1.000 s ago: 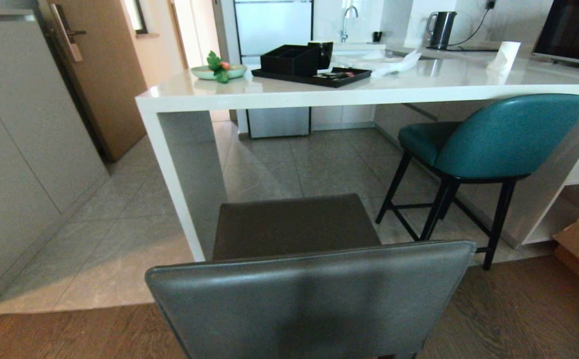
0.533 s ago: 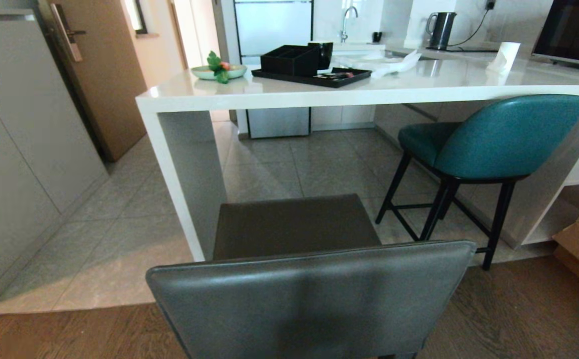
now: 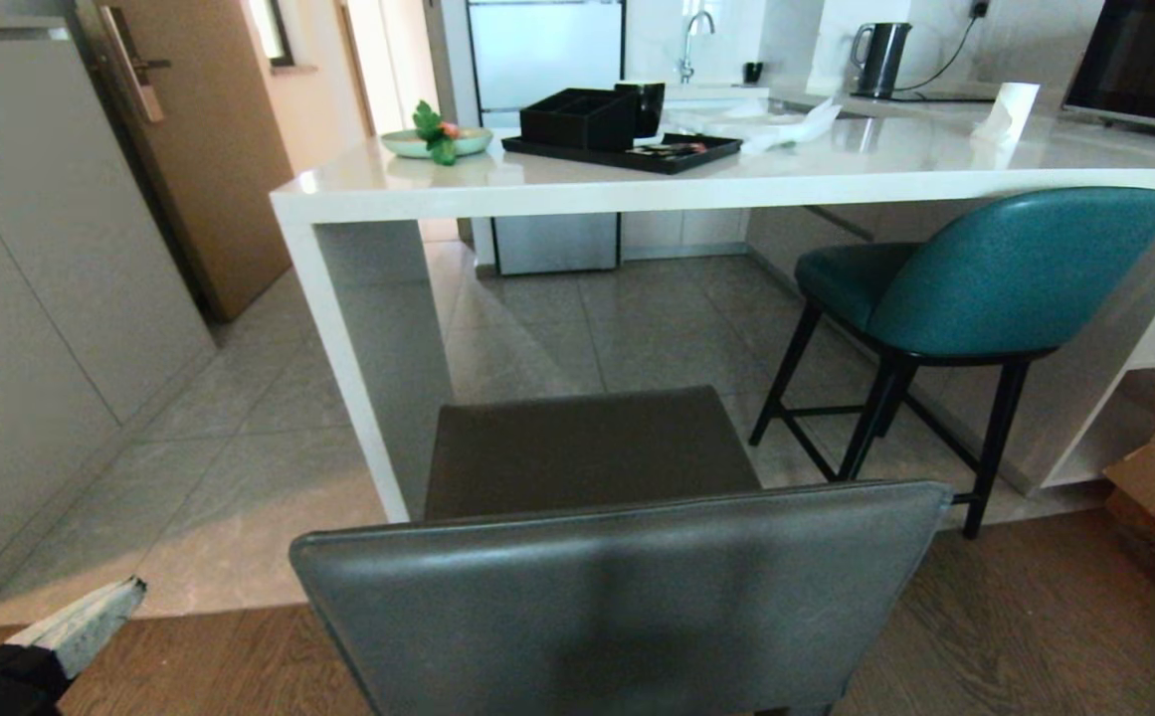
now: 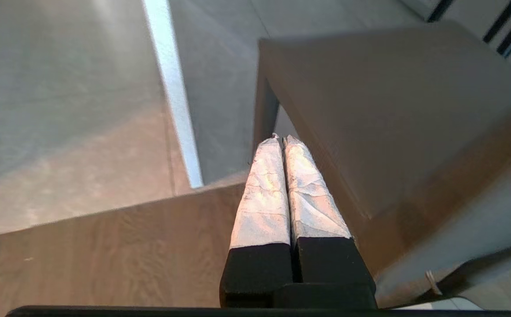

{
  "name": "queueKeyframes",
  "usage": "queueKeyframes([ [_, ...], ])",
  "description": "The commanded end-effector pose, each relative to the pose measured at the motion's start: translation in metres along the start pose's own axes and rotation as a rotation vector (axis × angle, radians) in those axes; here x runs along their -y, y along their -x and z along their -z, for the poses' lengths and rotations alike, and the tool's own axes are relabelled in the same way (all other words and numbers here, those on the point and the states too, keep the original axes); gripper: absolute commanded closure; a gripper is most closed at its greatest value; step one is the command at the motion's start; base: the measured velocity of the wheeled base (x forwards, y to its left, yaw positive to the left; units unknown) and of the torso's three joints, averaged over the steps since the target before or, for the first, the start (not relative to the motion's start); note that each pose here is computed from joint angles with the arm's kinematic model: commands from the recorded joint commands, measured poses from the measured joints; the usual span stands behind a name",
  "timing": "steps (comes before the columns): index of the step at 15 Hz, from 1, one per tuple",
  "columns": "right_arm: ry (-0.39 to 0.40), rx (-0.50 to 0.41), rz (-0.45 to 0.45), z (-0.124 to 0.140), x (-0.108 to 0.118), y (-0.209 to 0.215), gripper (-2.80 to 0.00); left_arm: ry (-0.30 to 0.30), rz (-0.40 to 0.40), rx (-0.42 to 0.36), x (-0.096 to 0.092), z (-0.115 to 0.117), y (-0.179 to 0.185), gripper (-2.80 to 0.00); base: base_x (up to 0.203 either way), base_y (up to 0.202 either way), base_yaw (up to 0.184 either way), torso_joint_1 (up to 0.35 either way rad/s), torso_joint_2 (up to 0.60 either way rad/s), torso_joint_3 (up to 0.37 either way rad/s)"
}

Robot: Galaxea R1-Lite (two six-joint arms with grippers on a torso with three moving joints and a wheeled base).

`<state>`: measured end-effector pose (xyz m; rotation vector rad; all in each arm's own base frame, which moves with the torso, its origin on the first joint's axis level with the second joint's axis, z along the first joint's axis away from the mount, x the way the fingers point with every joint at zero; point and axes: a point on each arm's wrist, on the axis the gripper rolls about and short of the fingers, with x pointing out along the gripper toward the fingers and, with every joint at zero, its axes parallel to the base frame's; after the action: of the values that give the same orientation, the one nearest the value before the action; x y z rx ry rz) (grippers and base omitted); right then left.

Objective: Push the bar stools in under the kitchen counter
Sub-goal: Push the gray chair back under the dining table

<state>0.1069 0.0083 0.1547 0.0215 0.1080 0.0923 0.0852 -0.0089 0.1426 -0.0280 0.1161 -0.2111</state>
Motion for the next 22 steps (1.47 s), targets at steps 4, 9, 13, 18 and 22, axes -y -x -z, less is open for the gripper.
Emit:
queueKeyframes([
  [4,0.025,-0.057,-0.079,0.018,-0.014,-0.061,0.0,0.023,0.031,-0.098,-0.004,0.011,-0.061,0.0,0.0,0.0,0.0,0.0,0.0,0.0],
  [9,0.104,0.083,-0.069,0.017,-0.026,-0.084,0.0,0.043,0.153,-0.074,0.019,0.01,-0.084,0.0,0.0,0.0,0.0,0.0,0.0,0.0],
  [13,0.109,0.095,-0.107,0.018,-0.042,-0.069,0.0,0.072,0.142,-0.138,0.04,0.022,-0.096,0.0,0.0,0.0,0.0,0.0,0.0,0.0],
  [18,0.108,0.098,-0.136,0.017,-0.065,-0.074,0.0,0.075,0.118,-0.072,0.05,0.027,-0.118,0.0,0.0,0.0,0.0,0.0,0.0,0.0],
  [22,0.108,0.097,-0.16,0.018,-0.072,-0.076,0.0,0.08,0.142,-0.075,0.07,0.033,-0.12,0.0,0.0,0.0,0.0,0.0,0.0,0.0],
])
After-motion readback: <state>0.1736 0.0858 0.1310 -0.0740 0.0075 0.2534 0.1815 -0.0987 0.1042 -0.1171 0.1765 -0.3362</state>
